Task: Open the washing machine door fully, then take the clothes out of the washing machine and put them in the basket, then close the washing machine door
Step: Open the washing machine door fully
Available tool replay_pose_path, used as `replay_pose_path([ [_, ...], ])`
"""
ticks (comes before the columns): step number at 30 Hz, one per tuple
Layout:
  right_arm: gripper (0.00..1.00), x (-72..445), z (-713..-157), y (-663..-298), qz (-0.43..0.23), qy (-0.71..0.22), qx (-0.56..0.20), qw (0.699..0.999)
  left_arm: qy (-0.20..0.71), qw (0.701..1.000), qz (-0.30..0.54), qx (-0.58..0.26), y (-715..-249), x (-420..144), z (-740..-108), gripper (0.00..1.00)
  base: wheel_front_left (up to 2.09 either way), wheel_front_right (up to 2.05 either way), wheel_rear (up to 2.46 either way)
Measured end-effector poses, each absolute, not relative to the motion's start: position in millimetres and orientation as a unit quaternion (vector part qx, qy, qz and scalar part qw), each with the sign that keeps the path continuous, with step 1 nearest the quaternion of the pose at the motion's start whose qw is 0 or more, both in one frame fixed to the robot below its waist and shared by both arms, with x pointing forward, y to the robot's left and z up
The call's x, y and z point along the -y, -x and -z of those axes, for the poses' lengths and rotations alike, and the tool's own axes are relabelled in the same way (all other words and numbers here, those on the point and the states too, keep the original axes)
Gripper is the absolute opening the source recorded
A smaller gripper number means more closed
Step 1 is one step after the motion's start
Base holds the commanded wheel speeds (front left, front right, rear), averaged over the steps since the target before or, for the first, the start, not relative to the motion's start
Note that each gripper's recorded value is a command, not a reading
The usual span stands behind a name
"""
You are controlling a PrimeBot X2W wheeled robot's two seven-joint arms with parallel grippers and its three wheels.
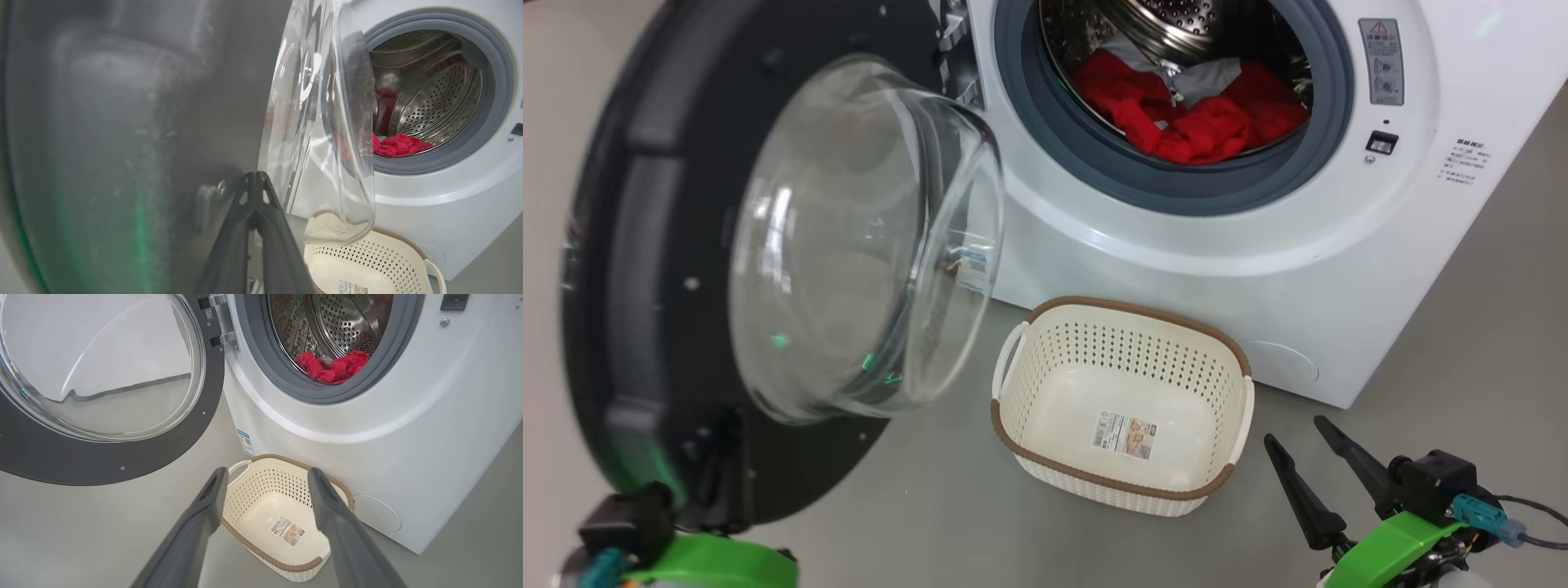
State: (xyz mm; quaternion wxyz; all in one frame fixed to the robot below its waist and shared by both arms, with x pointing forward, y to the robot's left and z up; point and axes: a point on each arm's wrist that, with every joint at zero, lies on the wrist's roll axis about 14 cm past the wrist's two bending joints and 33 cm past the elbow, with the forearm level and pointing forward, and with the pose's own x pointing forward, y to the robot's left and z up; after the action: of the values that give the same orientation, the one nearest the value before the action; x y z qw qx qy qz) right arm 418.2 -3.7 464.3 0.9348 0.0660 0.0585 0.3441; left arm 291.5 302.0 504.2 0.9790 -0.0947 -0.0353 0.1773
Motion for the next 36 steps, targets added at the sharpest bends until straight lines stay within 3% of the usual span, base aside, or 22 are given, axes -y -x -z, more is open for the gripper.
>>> replay_pose_path([
  [16,1.0,7,-452,-430,-0.347,-0.059,-0.069,0.933,0.045,0.958,-0.282,0.019,-299,-393,-507,0.0,0.0,0.0,0.0],
  [36,1.0,17,-436,-454,-0.342,-0.053,-0.078,0.935,0.029,0.935,-0.353,-0.021,-321,-463,-503,0.0,0.0,0.0,0.0],
])
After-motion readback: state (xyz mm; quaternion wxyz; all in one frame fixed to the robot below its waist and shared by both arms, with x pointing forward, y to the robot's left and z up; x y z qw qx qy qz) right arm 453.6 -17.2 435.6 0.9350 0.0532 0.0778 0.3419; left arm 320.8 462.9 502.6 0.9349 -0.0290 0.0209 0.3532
